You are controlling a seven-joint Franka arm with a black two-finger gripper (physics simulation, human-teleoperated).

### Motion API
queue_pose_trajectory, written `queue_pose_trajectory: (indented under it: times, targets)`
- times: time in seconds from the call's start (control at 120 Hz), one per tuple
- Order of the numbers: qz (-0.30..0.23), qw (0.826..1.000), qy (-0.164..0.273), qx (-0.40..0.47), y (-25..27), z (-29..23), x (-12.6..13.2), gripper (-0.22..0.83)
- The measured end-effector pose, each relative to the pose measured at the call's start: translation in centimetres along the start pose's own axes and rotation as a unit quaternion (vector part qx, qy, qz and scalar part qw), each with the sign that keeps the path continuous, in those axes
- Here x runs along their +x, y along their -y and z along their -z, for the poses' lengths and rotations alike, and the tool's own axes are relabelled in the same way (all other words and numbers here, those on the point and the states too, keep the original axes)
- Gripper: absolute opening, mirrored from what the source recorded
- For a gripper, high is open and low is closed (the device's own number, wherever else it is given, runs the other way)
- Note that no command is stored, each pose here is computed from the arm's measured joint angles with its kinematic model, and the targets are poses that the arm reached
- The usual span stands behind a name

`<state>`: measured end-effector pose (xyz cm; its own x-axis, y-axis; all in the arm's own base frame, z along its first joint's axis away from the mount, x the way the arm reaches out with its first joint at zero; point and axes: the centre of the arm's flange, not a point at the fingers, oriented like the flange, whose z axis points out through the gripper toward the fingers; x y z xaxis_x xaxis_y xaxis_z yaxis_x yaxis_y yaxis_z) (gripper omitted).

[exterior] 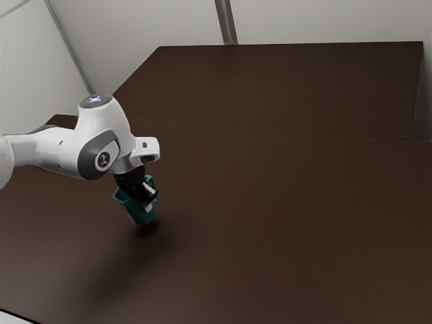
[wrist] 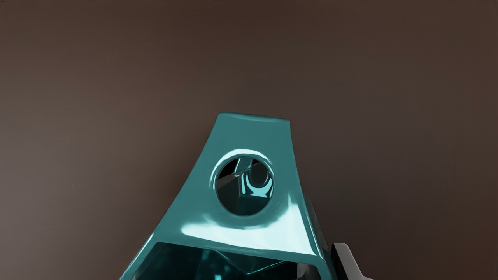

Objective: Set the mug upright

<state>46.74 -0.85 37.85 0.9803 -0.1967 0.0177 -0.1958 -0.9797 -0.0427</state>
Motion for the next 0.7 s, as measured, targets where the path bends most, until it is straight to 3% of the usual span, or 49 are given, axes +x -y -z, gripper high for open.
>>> queue_pose_trajectory:
  times: [0.7]
  targets:
    - [0.040,0.999,-0.008,0.007,-3.3,-2.8,1.6,-0.16]
